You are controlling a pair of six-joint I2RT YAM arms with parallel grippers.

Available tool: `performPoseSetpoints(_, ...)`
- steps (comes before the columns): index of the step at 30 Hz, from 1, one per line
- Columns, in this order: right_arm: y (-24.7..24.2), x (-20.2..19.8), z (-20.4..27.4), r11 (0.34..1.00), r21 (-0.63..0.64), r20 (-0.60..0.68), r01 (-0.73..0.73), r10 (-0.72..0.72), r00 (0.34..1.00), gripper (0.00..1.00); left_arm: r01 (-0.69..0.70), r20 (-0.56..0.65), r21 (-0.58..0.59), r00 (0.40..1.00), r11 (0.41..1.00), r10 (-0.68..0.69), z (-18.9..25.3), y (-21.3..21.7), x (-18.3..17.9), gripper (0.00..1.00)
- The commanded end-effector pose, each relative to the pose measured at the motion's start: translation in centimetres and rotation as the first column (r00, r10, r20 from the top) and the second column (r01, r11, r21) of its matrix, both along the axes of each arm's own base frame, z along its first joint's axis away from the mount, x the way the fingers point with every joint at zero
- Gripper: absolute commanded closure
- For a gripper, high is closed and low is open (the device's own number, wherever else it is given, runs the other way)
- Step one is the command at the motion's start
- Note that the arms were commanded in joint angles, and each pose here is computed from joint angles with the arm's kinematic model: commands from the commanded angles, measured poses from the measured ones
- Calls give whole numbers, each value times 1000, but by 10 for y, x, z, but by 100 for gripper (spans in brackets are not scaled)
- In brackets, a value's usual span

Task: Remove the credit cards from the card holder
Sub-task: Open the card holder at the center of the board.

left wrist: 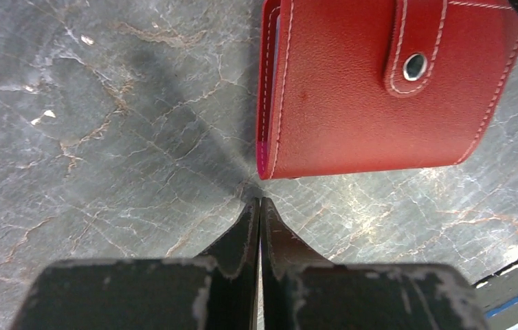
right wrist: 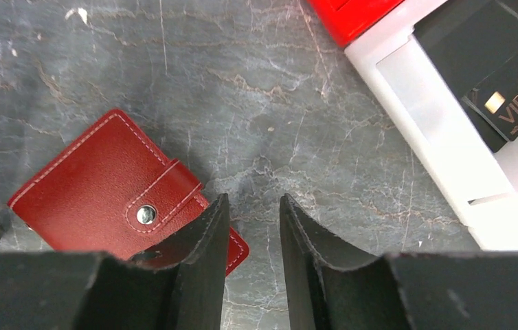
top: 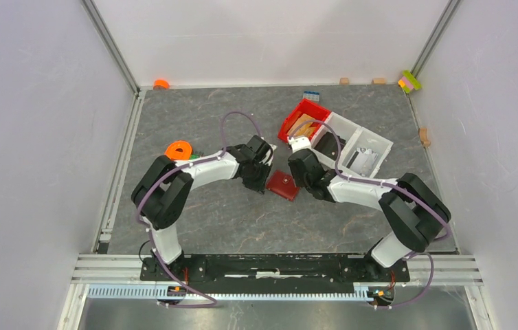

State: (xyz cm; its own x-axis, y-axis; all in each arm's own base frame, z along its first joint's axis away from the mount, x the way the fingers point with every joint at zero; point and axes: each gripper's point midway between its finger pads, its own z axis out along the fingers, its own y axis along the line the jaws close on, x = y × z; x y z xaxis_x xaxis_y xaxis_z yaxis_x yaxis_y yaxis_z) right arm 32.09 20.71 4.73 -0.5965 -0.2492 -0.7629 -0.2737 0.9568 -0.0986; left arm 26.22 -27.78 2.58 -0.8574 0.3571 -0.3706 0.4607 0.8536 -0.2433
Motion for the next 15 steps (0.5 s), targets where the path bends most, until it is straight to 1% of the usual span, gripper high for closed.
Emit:
performPoseSetpoints(1, 4, 4, 2, 1000, -2, -14, 6, -6, 1000, 64, 28, 21, -44, 999, 999, -27, 4, -15, 9, 95)
performPoseSetpoints(2, 5, -2, -5, 1000, -6, -51, -9, 9, 999, 65, 27, 24, -45, 999, 999, -26, 3, -15, 11, 96)
performPoseSetpoints(7, 33, -25, -13, 983, 131, -144, -127, 146, 979, 72, 37, 23, -82, 999, 996, -35, 0, -25, 22, 97)
performPoseSetpoints(8, 39, -27, -11, 975, 165, -139, -148, 171, 975, 75, 35, 20, -87, 999, 996, -33, -2, -26, 24, 97)
performPoseSetpoints(10, 46, -33, -6, 960, 216, -131, -176, 207, 970, 75, 29, 14, -95, 999, 995, -28, -5, -25, 29, 97)
performPoseSetpoints(12, 51, -37, 1, 945, 256, -112, -201, 236, 965, 74, 12, 13, -100, 1000, 995, -11, -7, -23, 36, 96)
performPoseSetpoints(14, 50, -38, 8, 941, 266, -93, -207, 239, 967, 73, -14, 12, -114, 1000, 993, 16, -7, -18, 42, 96)
performPoseSetpoints(15, 47, -36, 9, 946, 255, -83, -198, 226, 971, 70, -29, 12, -125, 999, 992, 30, -6, -16, 44, 95)
